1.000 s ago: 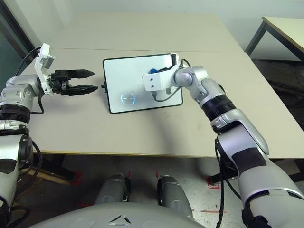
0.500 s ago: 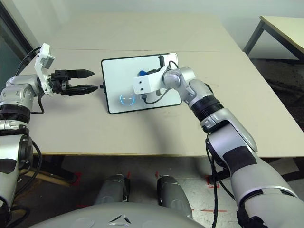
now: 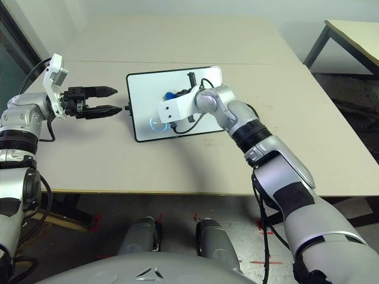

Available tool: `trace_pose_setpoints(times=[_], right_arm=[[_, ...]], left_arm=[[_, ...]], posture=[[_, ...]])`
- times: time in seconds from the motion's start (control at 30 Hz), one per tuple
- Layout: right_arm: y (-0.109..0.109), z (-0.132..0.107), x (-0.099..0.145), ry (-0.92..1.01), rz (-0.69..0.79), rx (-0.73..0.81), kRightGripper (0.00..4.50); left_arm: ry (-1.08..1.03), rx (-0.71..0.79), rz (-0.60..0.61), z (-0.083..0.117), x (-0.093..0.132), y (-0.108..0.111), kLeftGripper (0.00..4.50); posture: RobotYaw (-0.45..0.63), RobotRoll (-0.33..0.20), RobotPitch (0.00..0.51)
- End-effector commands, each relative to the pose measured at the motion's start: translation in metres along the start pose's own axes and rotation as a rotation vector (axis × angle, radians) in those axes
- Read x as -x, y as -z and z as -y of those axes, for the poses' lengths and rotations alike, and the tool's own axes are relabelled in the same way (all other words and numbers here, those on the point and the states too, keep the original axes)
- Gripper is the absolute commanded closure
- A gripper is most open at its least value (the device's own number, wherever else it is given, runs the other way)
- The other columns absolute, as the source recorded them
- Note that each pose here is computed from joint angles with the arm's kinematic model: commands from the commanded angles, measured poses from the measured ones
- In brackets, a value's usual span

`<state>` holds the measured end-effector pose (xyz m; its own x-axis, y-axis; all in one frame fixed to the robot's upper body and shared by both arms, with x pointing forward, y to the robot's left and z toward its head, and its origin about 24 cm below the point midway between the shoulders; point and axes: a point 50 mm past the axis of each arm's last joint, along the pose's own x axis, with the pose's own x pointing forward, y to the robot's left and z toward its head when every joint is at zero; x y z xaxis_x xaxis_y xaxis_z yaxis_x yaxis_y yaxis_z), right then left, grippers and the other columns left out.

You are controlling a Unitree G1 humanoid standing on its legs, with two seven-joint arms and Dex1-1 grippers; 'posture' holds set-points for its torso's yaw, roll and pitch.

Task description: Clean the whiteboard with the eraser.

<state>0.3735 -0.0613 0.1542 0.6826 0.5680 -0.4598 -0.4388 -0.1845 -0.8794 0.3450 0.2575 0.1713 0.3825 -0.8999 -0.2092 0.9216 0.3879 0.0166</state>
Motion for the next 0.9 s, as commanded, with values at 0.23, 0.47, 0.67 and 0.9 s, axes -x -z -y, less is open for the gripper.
trace_pose_setpoints(times=[0.23, 0.47, 0.67, 0.9], right_arm=[[0.035, -0.02, 0.011, -0.062, -0.114, -0.017, 4.5], [0.056, -0.023, 0.022, -0.065, -0.183, -0.024, 4.5], [0.064, -0.015, 0.026, -0.037, -0.209, -0.032, 4.5], [0.052, -0.003, 0.022, 0.004, -0.168, -0.034, 4.5]], left_arm=[[0.004, -0.017, -0.007, 0.0, -0.002, -0.004, 0.0], [0.004, -0.018, -0.009, -0.001, -0.002, -0.004, 0.0], [0.003, -0.017, -0.011, -0.001, -0.001, -0.004, 0.0], [0.001, -0.018, -0.012, -0.001, -0.001, -0.005, 0.0]], posture=[[0.16, 0.0, 0.024], [0.15, 0.0, 0.026], [0.15, 0.0, 0.032], [0.15, 0.0, 0.034]])
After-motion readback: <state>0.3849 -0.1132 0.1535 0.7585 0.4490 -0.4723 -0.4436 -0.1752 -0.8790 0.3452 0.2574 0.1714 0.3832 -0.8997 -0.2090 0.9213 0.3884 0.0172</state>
